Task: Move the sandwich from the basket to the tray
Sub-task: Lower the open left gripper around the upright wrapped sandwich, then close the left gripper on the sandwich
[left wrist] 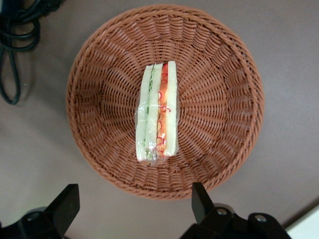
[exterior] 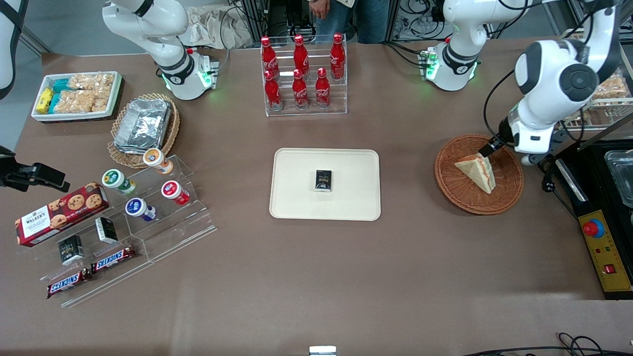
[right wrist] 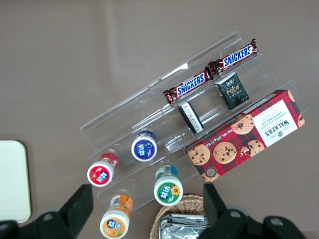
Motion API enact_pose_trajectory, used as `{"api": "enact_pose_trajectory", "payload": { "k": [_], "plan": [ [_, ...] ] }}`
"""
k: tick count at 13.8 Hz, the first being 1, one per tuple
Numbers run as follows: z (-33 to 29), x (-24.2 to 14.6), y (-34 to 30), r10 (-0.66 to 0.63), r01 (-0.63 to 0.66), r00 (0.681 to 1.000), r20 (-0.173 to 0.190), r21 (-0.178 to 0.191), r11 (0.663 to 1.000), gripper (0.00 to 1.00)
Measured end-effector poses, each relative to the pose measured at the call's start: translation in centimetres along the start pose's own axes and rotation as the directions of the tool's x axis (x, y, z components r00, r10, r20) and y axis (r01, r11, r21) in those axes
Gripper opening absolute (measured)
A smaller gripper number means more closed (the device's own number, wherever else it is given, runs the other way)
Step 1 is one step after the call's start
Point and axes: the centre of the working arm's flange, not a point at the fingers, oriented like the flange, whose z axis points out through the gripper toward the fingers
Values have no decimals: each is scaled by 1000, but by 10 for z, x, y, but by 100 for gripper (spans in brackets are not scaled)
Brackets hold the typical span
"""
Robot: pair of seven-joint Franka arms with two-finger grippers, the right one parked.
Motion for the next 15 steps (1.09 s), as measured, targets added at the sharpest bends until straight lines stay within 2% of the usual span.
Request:
{"api": "enact_pose_trajectory", "payload": {
  "k": [8, 15],
  "plan": [
    [58, 8, 10, -13, 14, 1000, 13, -7, 1000, 100],
    [99, 13, 17, -10, 10, 999, 31, 3, 1000, 99]
  ]
}}
